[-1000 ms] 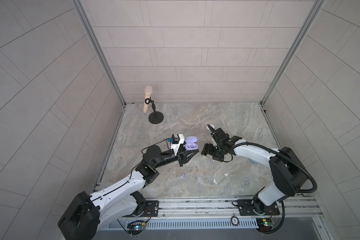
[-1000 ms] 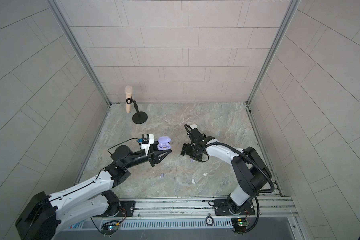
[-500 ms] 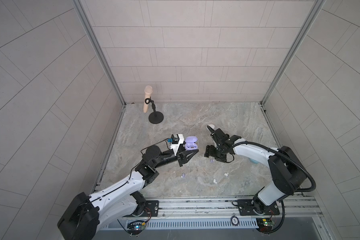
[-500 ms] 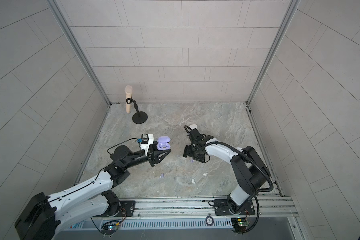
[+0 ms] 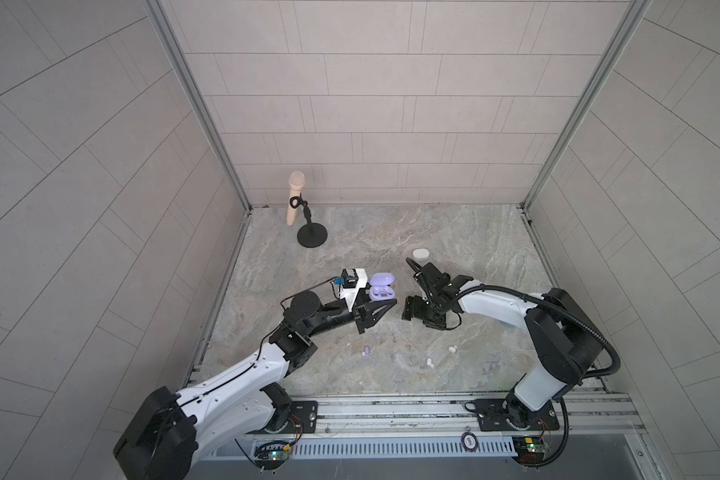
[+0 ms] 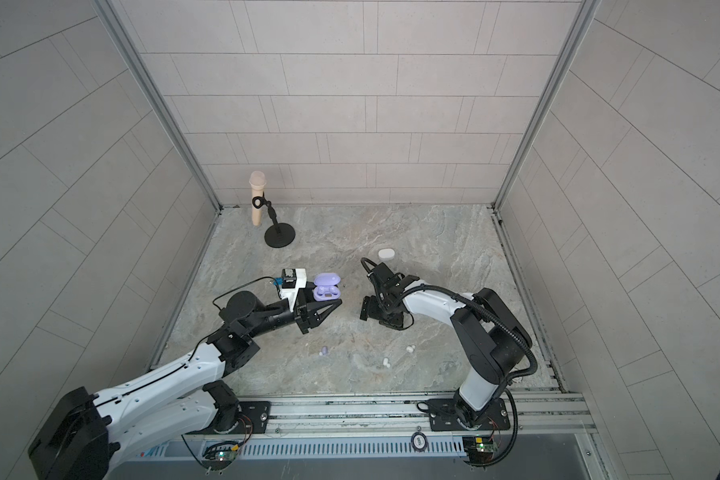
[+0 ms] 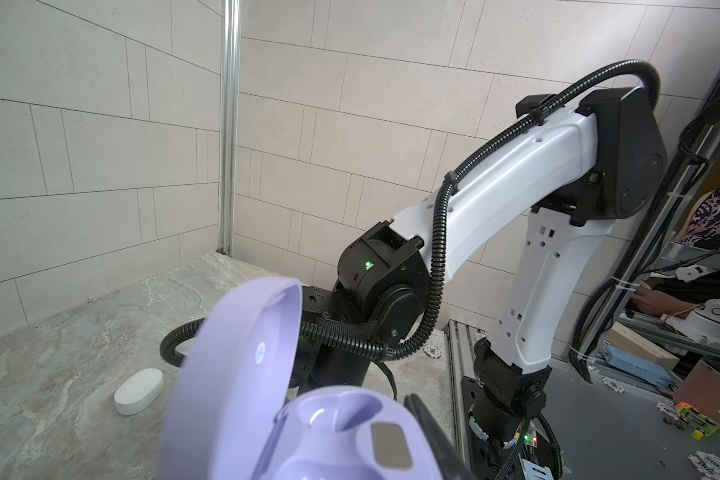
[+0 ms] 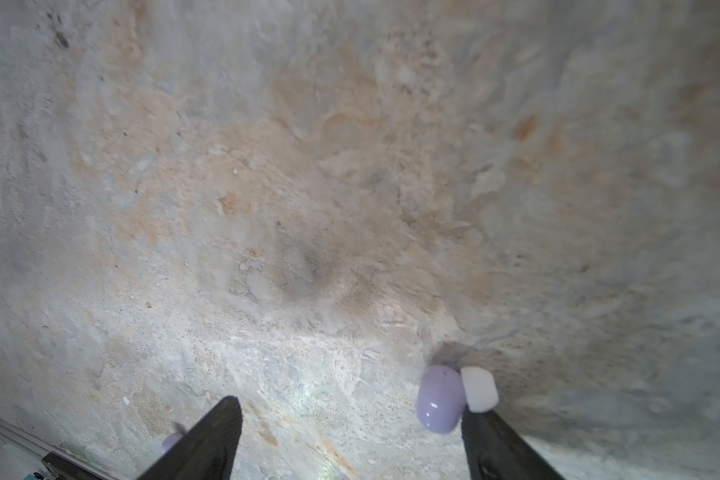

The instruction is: Insert the wireless bluetooth earbuds into the charging case

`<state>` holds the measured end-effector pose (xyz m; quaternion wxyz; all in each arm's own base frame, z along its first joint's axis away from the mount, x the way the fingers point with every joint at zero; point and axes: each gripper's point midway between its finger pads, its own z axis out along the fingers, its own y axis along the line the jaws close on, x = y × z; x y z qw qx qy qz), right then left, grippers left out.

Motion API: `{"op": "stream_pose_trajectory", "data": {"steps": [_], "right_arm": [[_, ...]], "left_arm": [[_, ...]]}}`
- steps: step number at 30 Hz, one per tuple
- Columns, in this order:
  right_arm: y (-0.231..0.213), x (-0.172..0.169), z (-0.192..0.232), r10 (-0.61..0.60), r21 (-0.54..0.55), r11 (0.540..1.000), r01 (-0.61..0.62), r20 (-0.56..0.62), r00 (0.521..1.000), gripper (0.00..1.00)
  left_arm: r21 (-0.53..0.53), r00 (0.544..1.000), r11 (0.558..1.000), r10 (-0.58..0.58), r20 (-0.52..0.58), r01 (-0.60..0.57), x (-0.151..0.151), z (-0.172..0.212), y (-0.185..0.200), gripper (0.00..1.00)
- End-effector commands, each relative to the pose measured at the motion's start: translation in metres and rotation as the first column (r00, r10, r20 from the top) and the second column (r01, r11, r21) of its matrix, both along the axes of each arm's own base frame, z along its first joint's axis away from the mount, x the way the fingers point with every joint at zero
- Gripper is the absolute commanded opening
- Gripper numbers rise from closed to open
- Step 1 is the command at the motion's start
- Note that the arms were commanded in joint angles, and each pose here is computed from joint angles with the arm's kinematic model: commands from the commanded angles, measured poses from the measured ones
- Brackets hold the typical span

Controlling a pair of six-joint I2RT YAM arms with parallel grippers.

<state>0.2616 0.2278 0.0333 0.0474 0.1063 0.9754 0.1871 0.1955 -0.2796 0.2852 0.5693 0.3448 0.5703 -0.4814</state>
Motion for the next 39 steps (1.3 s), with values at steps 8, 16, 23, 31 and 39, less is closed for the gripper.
{"op": "stream_pose_trajectory", "data": {"steps": [8,16,23,31,39], "right_arm": [[0.010,0.008,0.001,-0.011,0.005,1.000,0.011,0.011,1.000,0.86],[0.020,0.023,0.009,0.007,0.013,1.000,-0.007,0.040,0.999,0.86],[0.036,0.039,0.017,0.031,0.041,0.999,-0.033,0.060,0.998,0.86],[0.037,0.043,0.030,0.048,0.034,0.998,-0.050,0.080,0.996,0.86],[0.005,0.017,0.020,0.128,-0.139,0.983,-0.121,0.043,0.991,0.82]], "left_arm": [[-0.014,0.999,1.000,0.006,0.034,-0.006,-0.002,0.006,0.004,0.02],[-0.017,0.999,1.000,0.010,0.038,-0.009,-0.002,0.007,0.004,0.02],[-0.015,0.999,1.000,0.011,0.036,-0.010,-0.002,0.006,0.004,0.02],[-0.012,0.999,1.000,0.016,0.042,-0.016,-0.002,0.007,0.005,0.02],[-0.014,0.999,1.000,0.017,0.046,-0.017,-0.003,0.010,0.006,0.02]]}}
